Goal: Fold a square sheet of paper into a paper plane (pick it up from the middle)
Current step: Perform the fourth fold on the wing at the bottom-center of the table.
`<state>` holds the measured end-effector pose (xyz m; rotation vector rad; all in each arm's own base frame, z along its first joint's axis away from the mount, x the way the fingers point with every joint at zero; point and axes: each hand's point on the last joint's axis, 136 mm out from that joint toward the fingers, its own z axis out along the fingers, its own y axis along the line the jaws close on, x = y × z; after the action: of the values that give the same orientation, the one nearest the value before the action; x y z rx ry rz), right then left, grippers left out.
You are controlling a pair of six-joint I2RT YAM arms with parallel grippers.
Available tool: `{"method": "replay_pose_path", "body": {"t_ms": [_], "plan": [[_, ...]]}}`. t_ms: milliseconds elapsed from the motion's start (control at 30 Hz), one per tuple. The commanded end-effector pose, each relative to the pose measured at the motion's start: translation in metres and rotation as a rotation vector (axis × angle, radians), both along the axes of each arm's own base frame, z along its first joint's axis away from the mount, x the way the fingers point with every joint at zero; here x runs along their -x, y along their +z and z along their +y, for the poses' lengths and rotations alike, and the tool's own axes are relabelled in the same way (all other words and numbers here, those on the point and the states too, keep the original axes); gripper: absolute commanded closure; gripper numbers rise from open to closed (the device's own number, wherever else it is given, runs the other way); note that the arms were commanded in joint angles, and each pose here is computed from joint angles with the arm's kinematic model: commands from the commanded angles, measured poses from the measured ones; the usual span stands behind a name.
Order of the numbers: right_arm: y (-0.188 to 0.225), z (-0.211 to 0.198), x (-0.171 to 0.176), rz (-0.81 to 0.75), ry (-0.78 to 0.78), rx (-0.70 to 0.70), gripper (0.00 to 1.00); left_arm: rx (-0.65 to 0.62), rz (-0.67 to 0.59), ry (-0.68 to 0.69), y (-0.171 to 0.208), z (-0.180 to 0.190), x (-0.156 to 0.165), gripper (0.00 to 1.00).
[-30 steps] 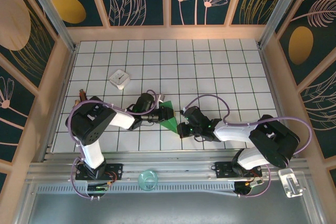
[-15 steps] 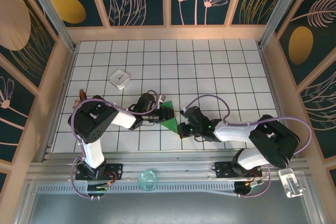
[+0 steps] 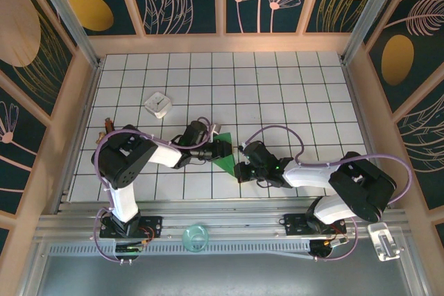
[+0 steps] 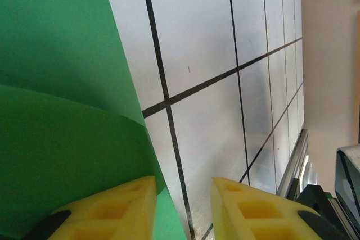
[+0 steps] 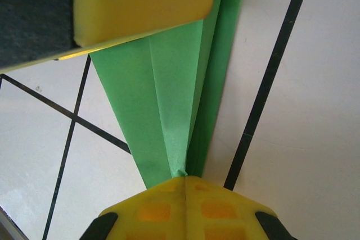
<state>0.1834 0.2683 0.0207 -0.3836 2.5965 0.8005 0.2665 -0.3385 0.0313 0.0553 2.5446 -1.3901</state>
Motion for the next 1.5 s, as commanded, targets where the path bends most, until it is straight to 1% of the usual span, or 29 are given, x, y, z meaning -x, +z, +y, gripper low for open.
{"method": "replay_pose_path", "body": {"t_ms": [0,267,467,600,833,1200,1467], "plan": [[0.0,-0.007,0.005,0.019,-0.009,0.002,0.95,-0.097,0.023,0.005,-0.024,0.009,0.001,0.68],[0.022,-0.01,-0.001,-0.021,-0.026,-0.05,0.87,-0.118,0.048,-0.008,-0.033,0.009,0.003,0.68],[0.032,0.001,0.0,-0.03,0.013,-0.099,0.86,-0.118,0.047,-0.007,-0.032,0.009,0.003,0.68],[0.029,0.011,0.001,-0.019,0.045,-0.102,0.87,-0.121,0.055,-0.009,-0.034,0.009,0.004,0.68],[0.019,0.013,-0.002,-0.01,0.059,-0.068,0.89,-0.117,0.05,-0.011,-0.032,0.008,0.003,0.68],[-0.004,-0.002,0.012,0.051,0.038,-0.027,0.92,-0.121,0.048,-0.009,-0.032,0.009,0.003,0.68],[-0.019,-0.019,0.023,0.096,0.012,0.03,0.95,-0.144,0.054,-0.001,-0.038,0.012,0.002,0.68]]}}
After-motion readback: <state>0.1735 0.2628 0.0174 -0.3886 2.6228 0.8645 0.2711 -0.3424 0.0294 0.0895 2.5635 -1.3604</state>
